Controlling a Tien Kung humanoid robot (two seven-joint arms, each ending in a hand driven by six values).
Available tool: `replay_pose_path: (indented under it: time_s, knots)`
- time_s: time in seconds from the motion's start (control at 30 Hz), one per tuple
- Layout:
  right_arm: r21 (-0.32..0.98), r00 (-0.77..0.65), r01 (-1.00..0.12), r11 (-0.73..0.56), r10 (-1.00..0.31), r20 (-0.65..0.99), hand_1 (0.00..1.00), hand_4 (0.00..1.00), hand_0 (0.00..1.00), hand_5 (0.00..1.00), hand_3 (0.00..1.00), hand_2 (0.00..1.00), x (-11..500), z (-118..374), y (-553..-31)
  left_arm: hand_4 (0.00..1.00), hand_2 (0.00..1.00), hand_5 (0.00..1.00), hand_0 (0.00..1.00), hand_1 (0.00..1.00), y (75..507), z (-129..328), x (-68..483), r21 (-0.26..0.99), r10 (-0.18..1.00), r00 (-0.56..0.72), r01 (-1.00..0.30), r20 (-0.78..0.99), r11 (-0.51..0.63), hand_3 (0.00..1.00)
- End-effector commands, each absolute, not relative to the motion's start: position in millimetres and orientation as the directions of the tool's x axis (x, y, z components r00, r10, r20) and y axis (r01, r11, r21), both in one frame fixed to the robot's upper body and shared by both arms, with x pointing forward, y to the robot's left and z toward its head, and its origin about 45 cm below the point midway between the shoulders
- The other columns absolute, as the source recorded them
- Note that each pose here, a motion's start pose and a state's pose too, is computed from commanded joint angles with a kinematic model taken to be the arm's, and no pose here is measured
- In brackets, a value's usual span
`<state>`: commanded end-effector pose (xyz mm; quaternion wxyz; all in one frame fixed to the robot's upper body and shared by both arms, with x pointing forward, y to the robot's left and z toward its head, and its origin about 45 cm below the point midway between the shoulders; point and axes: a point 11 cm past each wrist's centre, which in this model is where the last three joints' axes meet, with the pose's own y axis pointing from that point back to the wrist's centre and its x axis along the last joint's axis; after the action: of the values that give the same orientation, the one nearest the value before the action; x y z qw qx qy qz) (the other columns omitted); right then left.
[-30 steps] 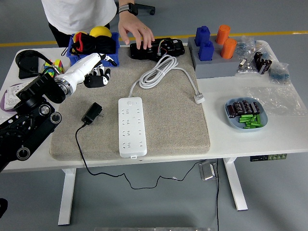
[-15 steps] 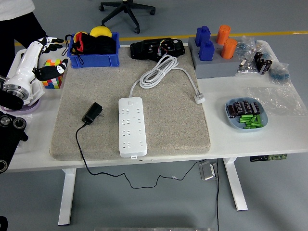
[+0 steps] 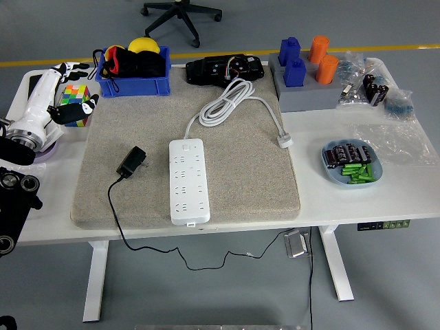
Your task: Pull the plug out,throw it away,press the button
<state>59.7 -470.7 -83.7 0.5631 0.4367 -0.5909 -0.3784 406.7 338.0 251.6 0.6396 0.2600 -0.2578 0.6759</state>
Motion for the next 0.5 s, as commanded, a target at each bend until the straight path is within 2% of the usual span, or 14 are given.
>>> replay_pose_path:
  time_s: [0.5]
  knots:
    - [0.939,0.014,-0.089,0.333,-0.942,0.335,0.752,0.791,0.789,0.841,0.748,0.748,59.1,-83.7,-471.0,0.706,0.772,0.037,0.833,0.802,333.5,257.1,408.6,-0.037,0.726,-0.053,-0.999,0.686,-0.038,0.802]
